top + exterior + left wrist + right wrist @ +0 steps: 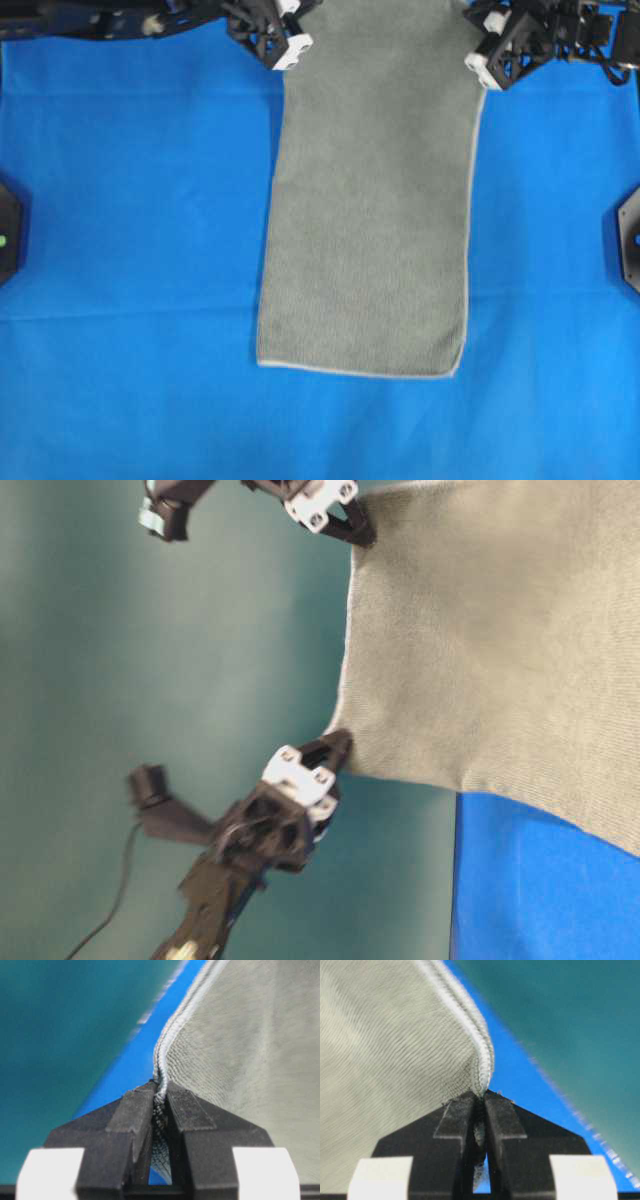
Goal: Fold a large towel.
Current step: 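Fold the top edge down over the bottom half with both grippers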
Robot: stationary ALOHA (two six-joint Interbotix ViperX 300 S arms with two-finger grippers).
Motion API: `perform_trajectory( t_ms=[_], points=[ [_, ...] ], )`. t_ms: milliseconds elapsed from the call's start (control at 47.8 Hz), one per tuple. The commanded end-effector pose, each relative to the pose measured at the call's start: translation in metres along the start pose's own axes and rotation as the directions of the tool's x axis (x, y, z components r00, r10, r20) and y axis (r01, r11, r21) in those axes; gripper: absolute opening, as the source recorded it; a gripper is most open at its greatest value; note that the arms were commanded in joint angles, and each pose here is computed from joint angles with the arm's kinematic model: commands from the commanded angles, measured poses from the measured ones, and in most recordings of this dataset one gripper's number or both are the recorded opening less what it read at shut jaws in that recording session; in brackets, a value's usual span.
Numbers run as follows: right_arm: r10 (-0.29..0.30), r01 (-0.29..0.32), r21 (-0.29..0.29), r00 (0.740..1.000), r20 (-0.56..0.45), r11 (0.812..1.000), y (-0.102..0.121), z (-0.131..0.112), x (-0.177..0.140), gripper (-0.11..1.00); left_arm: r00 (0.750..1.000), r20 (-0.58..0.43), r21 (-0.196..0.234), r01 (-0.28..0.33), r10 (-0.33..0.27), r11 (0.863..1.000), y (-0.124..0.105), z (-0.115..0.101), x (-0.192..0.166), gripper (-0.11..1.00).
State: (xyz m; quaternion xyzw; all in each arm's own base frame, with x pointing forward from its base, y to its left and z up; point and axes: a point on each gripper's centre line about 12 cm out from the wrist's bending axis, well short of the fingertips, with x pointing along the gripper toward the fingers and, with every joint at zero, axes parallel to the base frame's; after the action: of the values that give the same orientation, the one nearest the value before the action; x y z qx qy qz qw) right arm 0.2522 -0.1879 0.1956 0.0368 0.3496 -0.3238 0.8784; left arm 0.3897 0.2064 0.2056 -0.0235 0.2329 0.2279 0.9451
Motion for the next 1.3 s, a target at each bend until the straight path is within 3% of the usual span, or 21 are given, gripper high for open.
perform_trajectory(
  t_ms=[0,126,272,377,481,565,711,816,1046,1276],
  points=[
    [0.062,-0.06,-0.031,0.997,0.051,0.998,0.025,0.002,-0.027,0.04,0.997,0.056,0.027,0.044,-0.045,0.999,-0.022,0.013,-0.028,0.04],
    [0.15,-0.148,-0.054,0.987,0.049,0.988,0.059,-0.009,-0.057,0.04,0.989,0.042,0.078,0.14,-0.144,0.987,-0.064,-0.007,-0.056,0.04],
    [0.272,-0.273,-0.07,0.962,-0.019,0.96,0.1,-0.032,-0.087,0.04,0.966,-0.025,0.154,0.257,-0.256,0.954,-0.107,-0.039,-0.084,0.04],
    [0.344,-0.35,-0.065,0.935,-0.085,0.935,0.126,-0.044,-0.097,0.04,0.931,-0.06,0.209,0.364,-0.36,0.907,-0.147,-0.056,-0.103,0.04],
    [0.408,-0.42,-0.055,0.9,-0.151,0.906,0.153,-0.055,-0.099,0.04,0.894,-0.1,0.23,0.447,-0.436,0.864,-0.18,-0.07,-0.114,0.04],
    [0.44,-0.461,-0.053,0.872,-0.215,0.886,0.178,-0.065,-0.095,0.04,0.86,-0.147,0.253,0.51,-0.488,0.822,-0.209,-0.085,-0.119,0.04],
    [0.46,-0.499,-0.063,0.835,-0.302,0.864,0.214,-0.079,-0.087,0.04,0.816,-0.219,0.25,0.577,-0.535,0.778,-0.244,-0.108,-0.119,0.04],
    [0.476,-0.525,-0.073,0.814,-0.332,0.848,0.235,-0.085,-0.085,0.04,0.793,-0.263,0.226,0.605,-0.55,0.764,-0.263,-0.123,-0.117,0.04],
    [0.539,-0.584,-0.046,0.774,-0.332,0.811,0.263,-0.092,-0.085,0.04,0.764,-0.299,0.179,0.634,-0.572,0.752,-0.282,-0.134,-0.125,0.04],
    [0.552,-0.591,-0.023,0.767,-0.326,0.807,0.266,-0.091,-0.085,0.04,0.762,-0.296,0.182,0.637,-0.576,0.749,-0.284,-0.133,-0.125,0.04]
  ],
)
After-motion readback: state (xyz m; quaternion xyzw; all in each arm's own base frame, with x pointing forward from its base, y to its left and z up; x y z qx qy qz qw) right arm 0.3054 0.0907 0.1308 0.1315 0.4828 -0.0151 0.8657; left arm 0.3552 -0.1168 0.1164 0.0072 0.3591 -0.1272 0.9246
